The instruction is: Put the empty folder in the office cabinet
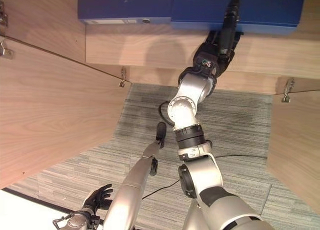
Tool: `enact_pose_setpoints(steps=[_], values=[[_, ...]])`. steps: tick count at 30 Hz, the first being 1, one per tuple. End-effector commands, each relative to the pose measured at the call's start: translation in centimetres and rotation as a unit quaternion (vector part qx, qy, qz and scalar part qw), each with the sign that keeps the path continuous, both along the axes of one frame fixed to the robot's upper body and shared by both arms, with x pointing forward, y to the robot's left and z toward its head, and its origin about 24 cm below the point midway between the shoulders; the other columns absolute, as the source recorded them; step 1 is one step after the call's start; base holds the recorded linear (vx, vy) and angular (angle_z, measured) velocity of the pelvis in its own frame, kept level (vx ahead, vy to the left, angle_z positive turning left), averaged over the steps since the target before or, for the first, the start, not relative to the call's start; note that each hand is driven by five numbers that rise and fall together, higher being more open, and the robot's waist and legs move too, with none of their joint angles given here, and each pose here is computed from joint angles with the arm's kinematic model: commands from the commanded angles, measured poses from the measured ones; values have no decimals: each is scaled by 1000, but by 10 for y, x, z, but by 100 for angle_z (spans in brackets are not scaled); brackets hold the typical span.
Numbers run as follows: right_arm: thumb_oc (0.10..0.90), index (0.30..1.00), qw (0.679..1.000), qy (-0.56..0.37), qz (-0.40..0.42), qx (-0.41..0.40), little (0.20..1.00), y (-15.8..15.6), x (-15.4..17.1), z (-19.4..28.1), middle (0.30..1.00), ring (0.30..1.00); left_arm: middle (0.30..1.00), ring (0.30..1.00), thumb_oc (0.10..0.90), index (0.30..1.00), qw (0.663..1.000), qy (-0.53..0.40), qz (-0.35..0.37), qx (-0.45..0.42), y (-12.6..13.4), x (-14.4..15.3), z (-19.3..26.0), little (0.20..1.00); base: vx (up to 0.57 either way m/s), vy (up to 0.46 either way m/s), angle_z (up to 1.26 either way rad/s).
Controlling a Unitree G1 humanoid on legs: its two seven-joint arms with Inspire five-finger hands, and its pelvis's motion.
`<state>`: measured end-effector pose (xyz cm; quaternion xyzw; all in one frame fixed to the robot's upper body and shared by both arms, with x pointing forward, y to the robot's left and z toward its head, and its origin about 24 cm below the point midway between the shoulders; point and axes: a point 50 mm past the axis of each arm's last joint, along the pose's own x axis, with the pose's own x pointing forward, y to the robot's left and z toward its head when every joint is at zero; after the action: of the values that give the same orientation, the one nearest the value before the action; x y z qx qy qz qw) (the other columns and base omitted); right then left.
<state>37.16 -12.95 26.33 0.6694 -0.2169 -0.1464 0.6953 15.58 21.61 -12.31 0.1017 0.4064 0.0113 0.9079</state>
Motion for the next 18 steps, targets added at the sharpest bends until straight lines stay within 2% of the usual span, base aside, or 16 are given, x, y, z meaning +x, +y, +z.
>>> enact_pose_setpoints(steps=[1, 7, 16, 18], values=[[800, 900, 998, 30, -26, -46, 900, -16, 7, 12, 900, 900, 900, 900, 800, 900, 994, 93, 42, 43, 25, -48, -18, 900, 0, 0, 0], [800, 900, 993, 97, -35, -53, 900, -29, 23, 3, 900, 900, 900, 900, 800, 900, 994, 85, 53, 41, 25, -42, -17, 900, 2, 2, -5], [800, 900, 996, 56, -14, -65, 900, -9, 13, 0, 900, 900, 900, 900, 800, 900, 992, 94, 74, 34, 21, -46, -21, 900, 0, -1, 0], [800, 900, 998, 15, 5, -61, 900, 1, 6, 4, 900, 900, 900, 900, 800, 900, 992, 92, 78, 25, 18, -45, -21, 900, 0, 0, 0]])
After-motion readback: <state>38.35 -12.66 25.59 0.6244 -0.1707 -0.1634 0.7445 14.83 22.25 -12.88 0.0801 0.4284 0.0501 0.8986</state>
